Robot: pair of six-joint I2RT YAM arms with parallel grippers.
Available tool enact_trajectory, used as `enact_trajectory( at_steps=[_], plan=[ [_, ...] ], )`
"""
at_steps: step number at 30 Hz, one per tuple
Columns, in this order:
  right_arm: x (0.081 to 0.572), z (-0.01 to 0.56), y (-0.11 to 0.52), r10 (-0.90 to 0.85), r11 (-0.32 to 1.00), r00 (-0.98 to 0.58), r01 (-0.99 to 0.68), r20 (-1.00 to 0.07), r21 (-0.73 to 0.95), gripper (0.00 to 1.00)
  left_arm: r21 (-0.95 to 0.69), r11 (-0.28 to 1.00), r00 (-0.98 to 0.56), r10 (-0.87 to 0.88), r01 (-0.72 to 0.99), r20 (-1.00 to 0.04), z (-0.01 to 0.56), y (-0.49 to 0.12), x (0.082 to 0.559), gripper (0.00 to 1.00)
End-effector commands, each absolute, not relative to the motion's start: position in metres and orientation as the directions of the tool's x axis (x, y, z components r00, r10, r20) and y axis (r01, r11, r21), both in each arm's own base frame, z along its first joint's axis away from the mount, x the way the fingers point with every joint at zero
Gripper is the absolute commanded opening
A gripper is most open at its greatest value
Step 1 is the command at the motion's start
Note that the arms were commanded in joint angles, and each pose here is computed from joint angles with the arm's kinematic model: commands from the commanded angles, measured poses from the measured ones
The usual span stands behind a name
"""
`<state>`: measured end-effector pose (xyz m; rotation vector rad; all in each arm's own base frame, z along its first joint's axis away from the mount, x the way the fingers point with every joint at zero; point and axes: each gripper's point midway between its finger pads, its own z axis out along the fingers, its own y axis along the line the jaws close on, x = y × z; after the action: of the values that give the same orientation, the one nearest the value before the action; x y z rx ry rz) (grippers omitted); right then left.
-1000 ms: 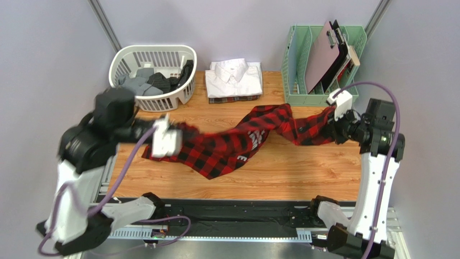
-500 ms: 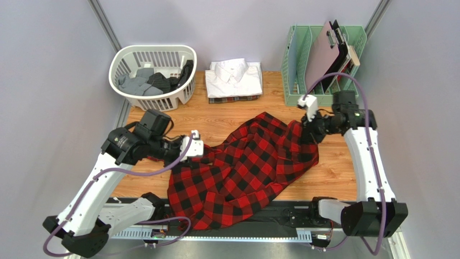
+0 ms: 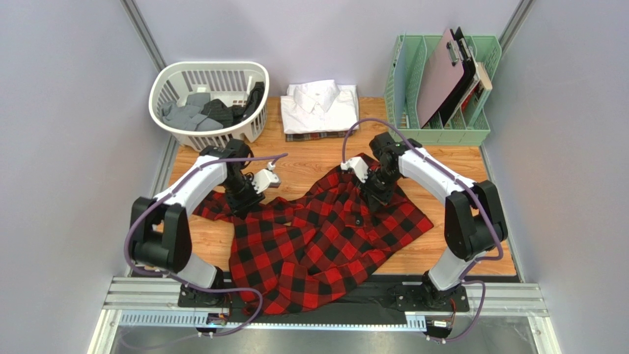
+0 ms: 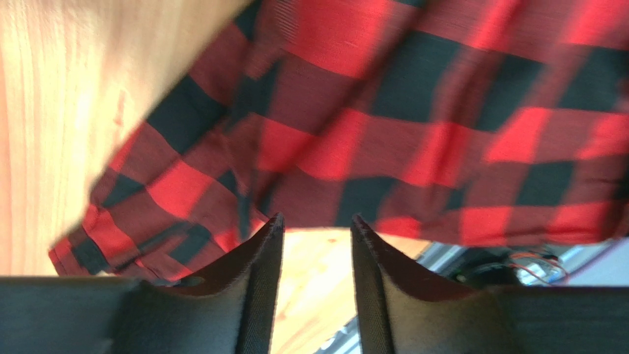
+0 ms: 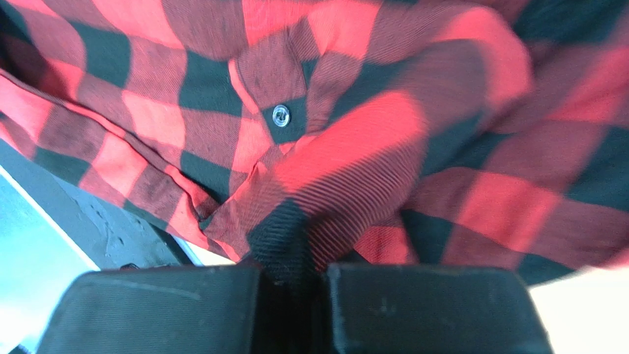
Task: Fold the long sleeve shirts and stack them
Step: Flatten the shirt out
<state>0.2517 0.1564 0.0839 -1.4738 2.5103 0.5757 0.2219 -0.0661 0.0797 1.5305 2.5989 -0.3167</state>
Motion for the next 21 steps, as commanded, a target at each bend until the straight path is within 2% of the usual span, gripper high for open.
enact_trajectory(
  at_steps=[1, 3, 8, 10, 12, 15, 18, 21],
  plan=[
    [0.228, 0.069, 0.142, -0.823, 0.444, -0.500, -0.863, -0.271, 0.242, 0.00, -0.060, 0.502, -0.505, 0.849, 0.863, -0.153, 0.059, -0.061, 0.264, 0.50],
    [0.218, 0.060, 0.135, -0.831, 0.447, -0.502, -0.859, -0.241, 0.248, 0.00, -0.057, 0.502, -0.504, 0.851, 0.863, -0.147, 0.056, -0.065, 0.280, 0.54],
    [0.208, 0.038, 0.127, -0.830, 0.481, -0.532, -0.836, -0.171, 0.265, 0.00, -0.076, 0.458, -0.464, 0.881, 0.885, -0.094, 0.034, -0.081, 0.305, 0.50],
    [0.210, 0.034, 0.128, -0.823, 0.493, -0.544, -0.827, -0.164, 0.271, 0.00, -0.106, 0.442, -0.450, 0.891, 0.891, -0.057, 0.024, -0.086, 0.306, 0.42],
    [0.212, 0.030, 0.131, -0.813, 0.507, -0.561, -0.813, -0.155, 0.285, 0.00, -0.122, 0.433, -0.443, 0.895, 0.893, -0.063, 0.025, -0.093, 0.313, 0.29],
    [0.218, 0.028, 0.132, -0.803, 0.524, -0.577, -0.803, -0.150, 0.283, 0.00, -0.158, 0.436, -0.452, 0.889, 0.886, -0.076, 0.026, -0.102, 0.324, 0.00],
    [0.228, 0.029, 0.131, -0.785, 0.546, -0.599, -0.790, -0.161, 0.278, 0.00, -0.184, 0.452, -0.477, 0.870, 0.873, -0.128, 0.035, -0.112, 0.346, 0.00],
    [0.240, 0.033, 0.127, -0.761, 0.573, -0.626, -0.771, -0.168, 0.277, 0.00, -0.259, 0.427, -0.485, 0.843, 0.866, -0.234, 0.062, -0.126, 0.360, 0.01]
  ],
)
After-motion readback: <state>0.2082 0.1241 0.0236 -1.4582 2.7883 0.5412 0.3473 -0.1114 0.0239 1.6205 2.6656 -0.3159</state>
